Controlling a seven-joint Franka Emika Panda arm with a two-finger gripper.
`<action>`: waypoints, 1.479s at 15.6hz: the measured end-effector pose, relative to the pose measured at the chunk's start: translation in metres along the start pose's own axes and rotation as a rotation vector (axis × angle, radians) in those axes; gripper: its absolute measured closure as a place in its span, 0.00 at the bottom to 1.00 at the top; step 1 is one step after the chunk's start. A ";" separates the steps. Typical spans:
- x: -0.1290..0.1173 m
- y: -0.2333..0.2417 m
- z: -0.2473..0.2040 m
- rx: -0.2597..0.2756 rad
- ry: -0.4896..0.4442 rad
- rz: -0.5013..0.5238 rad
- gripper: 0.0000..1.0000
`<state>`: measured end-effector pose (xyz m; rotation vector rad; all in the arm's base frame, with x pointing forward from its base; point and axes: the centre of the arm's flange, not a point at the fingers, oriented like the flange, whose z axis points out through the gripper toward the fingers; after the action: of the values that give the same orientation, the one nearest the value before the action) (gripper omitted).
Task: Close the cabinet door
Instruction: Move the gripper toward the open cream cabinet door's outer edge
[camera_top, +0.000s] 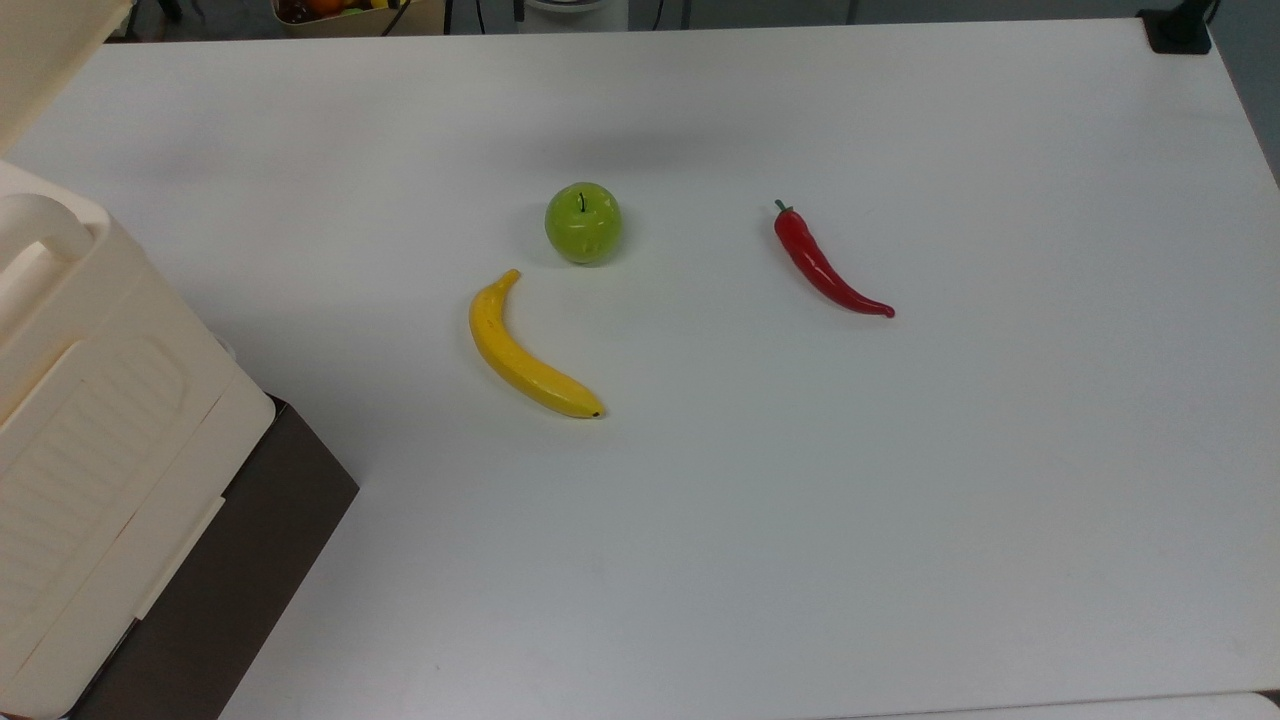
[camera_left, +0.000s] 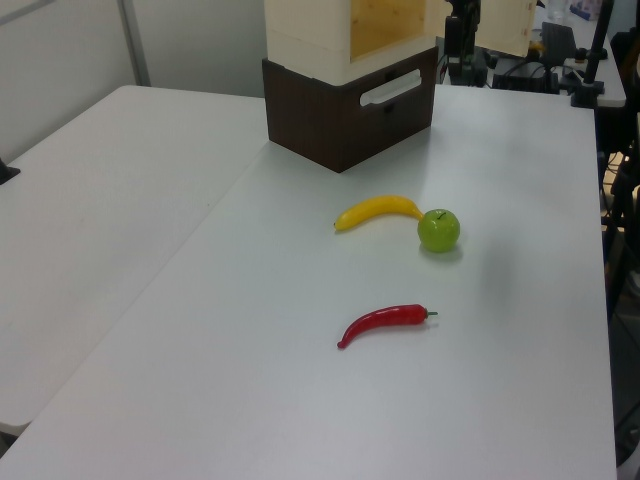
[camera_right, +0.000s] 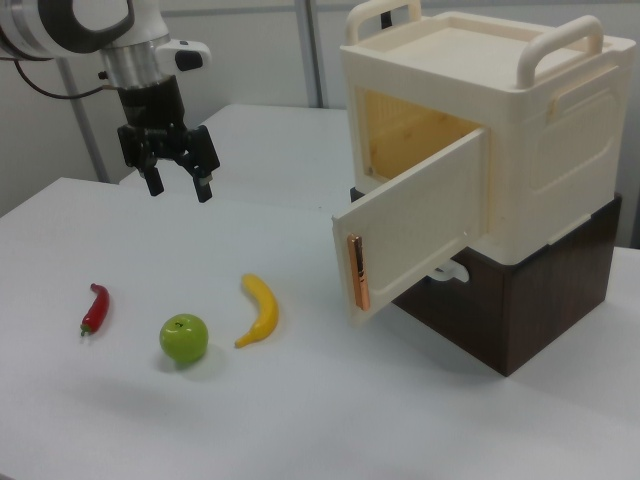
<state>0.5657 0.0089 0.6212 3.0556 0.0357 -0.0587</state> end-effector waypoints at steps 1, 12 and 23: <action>0.000 0.001 0.000 0.000 0.000 0.001 0.00; 0.000 0.000 0.002 0.000 -0.005 0.000 0.17; 0.000 0.001 0.005 0.000 -0.011 0.001 0.99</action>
<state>0.5660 0.0076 0.6161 3.0549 0.0336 -0.0757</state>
